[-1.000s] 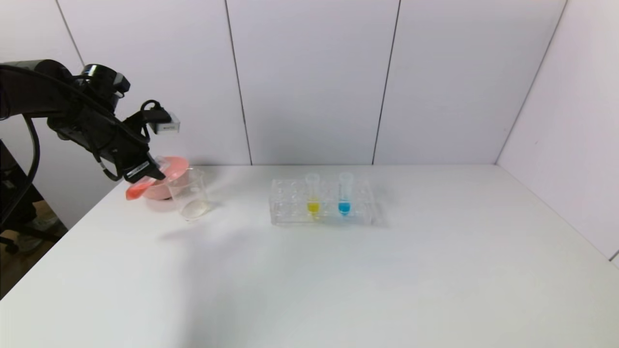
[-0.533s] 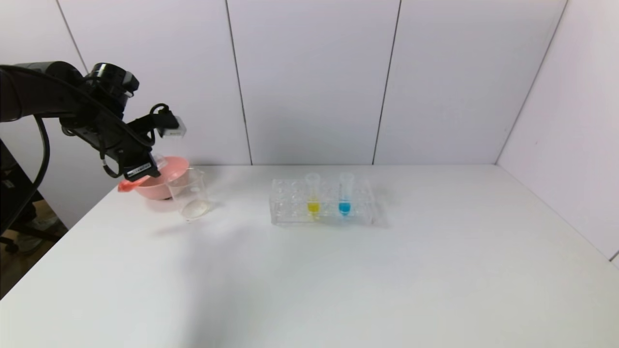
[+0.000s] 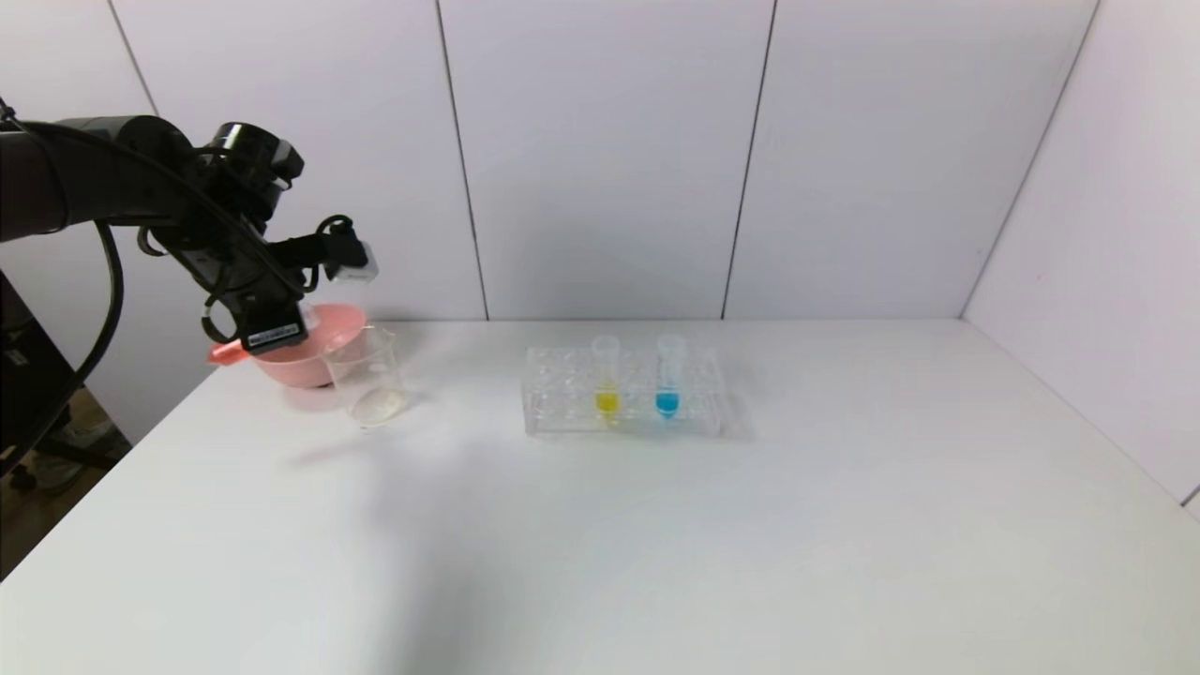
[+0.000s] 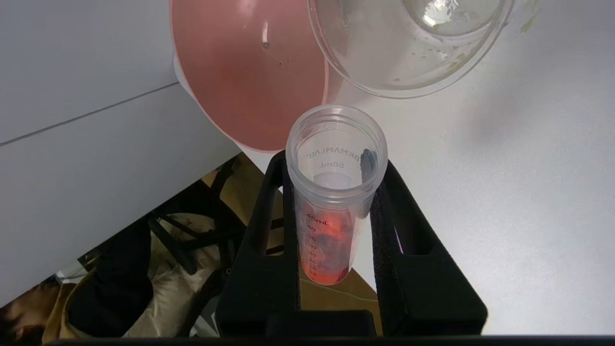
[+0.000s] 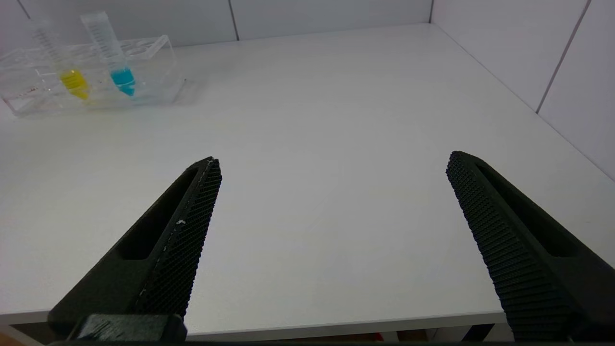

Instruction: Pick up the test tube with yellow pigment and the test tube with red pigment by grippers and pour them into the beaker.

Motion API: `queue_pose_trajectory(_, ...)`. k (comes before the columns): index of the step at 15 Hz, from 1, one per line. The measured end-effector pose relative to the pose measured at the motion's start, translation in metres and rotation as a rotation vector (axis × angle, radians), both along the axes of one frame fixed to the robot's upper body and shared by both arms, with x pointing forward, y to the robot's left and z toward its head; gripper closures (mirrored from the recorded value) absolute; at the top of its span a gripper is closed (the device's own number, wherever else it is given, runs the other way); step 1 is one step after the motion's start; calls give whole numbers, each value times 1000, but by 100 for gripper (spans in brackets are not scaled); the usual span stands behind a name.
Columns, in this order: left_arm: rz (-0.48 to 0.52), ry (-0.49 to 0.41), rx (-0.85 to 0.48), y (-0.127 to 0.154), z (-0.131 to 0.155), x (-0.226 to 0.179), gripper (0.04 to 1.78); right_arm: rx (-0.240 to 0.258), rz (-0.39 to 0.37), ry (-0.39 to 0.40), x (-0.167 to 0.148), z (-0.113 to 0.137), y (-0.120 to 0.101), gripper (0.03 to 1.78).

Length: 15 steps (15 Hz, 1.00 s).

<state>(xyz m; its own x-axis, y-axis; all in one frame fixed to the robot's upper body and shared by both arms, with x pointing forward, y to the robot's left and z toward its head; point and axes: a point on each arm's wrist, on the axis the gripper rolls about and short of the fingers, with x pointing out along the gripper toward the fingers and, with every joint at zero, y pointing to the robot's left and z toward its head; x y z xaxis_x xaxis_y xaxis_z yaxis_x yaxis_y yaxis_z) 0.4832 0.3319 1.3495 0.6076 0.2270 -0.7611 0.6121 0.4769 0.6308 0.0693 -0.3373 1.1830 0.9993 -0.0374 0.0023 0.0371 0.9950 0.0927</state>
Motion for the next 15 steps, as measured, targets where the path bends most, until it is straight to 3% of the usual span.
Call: queue_pose_trajectory(15, 30, 21, 254, -36, -9, 5, 138, 0, 0, 0, 0, 0, 0, 10)
